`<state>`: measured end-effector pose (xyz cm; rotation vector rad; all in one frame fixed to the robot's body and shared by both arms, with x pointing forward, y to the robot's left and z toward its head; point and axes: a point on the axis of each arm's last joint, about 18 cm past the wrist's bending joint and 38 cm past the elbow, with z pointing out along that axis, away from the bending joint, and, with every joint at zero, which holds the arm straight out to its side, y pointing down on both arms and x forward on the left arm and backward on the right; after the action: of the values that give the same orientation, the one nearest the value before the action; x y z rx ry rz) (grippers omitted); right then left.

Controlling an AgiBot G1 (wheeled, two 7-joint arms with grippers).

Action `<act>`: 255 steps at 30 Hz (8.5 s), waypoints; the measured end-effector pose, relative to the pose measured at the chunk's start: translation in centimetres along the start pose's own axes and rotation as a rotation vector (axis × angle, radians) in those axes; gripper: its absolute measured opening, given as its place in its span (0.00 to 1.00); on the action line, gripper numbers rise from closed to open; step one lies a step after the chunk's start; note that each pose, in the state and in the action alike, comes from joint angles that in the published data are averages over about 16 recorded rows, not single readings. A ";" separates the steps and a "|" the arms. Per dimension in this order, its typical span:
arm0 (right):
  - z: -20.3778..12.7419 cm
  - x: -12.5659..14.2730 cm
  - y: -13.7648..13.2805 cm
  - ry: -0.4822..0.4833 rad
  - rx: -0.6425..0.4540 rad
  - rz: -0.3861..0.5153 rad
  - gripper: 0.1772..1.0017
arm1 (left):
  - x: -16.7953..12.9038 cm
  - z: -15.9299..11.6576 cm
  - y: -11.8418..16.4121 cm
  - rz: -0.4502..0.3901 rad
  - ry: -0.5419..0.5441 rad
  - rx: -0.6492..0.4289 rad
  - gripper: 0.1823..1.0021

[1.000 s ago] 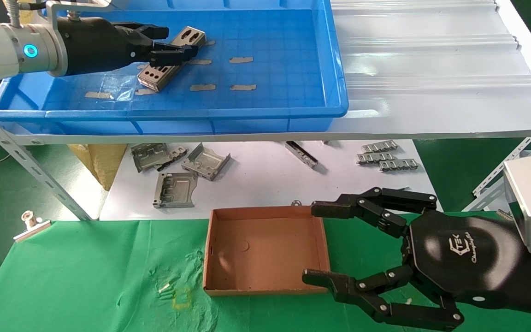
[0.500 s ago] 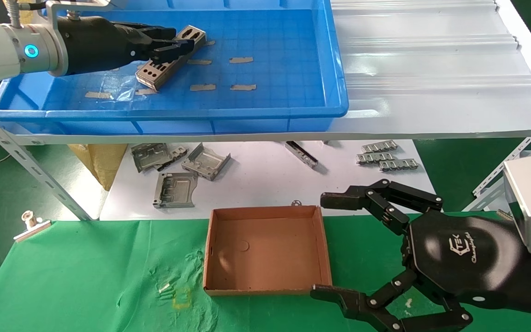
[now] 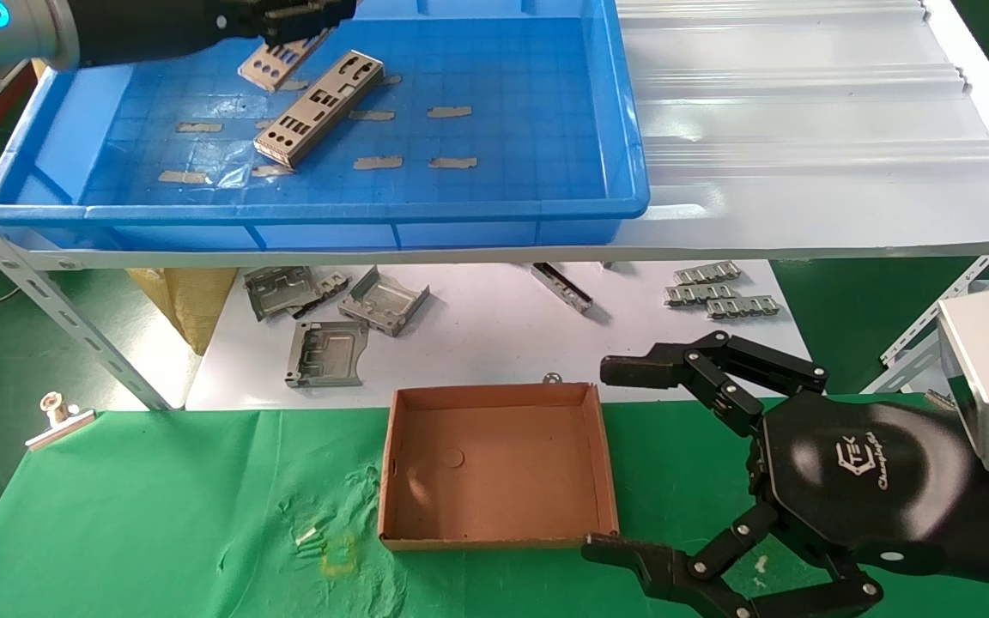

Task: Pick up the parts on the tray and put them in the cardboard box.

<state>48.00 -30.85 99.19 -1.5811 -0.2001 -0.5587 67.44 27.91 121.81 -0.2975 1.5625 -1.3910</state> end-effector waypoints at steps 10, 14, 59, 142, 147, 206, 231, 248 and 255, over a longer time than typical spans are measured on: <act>0.0 0.0 0.0 0.000 0.000 0.000 1.00 | 5.1 -2.3 -1.1 0.106 0.326 0.032 0.33; 0.0 0.0 0.0 0.000 0.000 0.000 1.00 | 7.5 -3.2 -0.3 0.163 0.457 0.036 0.33; 0.0 0.0 0.0 0.000 0.000 0.000 1.00 | 22.4 6.1 23.9 0.576 0.578 -0.116 0.33; 0.0 0.0 0.0 0.000 0.000 0.000 1.00 | 17.9 -11.5 16.7 -0.030 0.607 0.214 1.00; 0.0 0.0 0.0 0.000 0.000 0.000 1.00 | 17.8 -13.5 15.6 -0.043 0.613 0.221 1.00; 0.0 0.0 0.0 0.001 0.000 0.001 1.00 | 19.3 -19.9 12.0 -0.066 0.671 0.204 1.00; 0.0 0.0 0.0 0.001 0.000 0.001 1.00 | 19.3 -19.9 12.0 -0.066 0.671 0.204 1.00; 0.0 0.0 0.0 0.001 0.000 0.001 1.00 | 19.3 -19.9 12.0 -0.066 0.670 0.204 1.00; 0.0 0.0 0.0 0.001 0.000 0.001 1.00 | 19.3 -19.9 12.0 -0.066 0.670 0.204 1.00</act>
<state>48.02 -30.88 99.19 -1.5806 -0.1988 -0.5591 47.57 30.00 99.20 0.2771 1.9241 -1.7987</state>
